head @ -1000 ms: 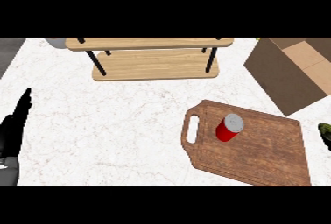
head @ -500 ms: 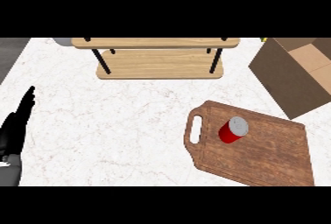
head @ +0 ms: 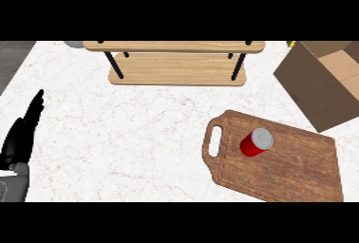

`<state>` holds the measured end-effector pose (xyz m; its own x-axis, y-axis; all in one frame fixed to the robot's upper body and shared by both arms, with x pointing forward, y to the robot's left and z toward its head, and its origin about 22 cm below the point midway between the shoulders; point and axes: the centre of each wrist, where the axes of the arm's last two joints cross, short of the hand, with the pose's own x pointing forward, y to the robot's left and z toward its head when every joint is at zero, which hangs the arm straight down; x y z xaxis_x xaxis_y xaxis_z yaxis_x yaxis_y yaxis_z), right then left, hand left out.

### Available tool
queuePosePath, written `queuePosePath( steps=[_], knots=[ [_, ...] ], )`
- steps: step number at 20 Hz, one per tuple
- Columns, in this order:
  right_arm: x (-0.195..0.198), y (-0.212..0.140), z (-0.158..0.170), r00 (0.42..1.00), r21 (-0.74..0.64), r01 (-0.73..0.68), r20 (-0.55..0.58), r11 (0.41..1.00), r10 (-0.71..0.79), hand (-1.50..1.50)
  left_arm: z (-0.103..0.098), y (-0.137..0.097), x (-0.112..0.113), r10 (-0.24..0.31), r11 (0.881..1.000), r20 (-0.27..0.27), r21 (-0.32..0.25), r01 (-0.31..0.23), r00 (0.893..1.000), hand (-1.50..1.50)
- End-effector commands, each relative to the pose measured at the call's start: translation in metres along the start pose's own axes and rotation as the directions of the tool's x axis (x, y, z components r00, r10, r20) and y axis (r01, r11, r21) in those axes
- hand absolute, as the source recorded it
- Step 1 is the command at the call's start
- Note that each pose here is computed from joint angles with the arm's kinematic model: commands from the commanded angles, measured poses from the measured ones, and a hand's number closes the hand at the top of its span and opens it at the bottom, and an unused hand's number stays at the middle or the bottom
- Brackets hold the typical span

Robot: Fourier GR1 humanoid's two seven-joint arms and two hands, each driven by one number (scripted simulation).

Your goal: Pick the squash from the cutting board and place it in the cardboard box

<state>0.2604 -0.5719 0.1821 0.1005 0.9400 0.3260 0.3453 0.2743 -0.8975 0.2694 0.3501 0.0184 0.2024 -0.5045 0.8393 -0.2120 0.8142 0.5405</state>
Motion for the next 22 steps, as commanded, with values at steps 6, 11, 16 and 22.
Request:
queuePosePath(
  steps=[6, 11, 16, 22],
  knots=[
    [0.065, 0.013, -0.071, 0.98, -0.007, 0.198, -0.028, 0.98, -0.198, 1.5, 0.003, -0.011, -0.012, 0.011, 1.0, 0.004, -0.019, -0.011, 1.0, 0.0],
    [0.087, 0.037, -0.091, 0.954, 0.046, 0.292, -0.083, 0.955, -0.287, 1.5, -0.01, 0.002, 0.005, -0.004, 1.0, 0.009, -0.01, 0.004, 1.0, 0.0],
    [0.093, 0.043, -0.099, 0.944, 0.008, 0.303, -0.136, 0.953, -0.299, 1.5, -0.003, 0.003, -0.003, 0.016, 0.999, 0.029, -0.033, -0.015, 0.999, 0.0],
    [0.119, 0.089, -0.104, 0.945, 0.035, 0.291, -0.169, 0.956, -0.281, 1.5, -0.007, -0.012, 0.01, 0.016, 0.999, 0.046, -0.034, -0.014, 0.999, 0.0]
  ],
)
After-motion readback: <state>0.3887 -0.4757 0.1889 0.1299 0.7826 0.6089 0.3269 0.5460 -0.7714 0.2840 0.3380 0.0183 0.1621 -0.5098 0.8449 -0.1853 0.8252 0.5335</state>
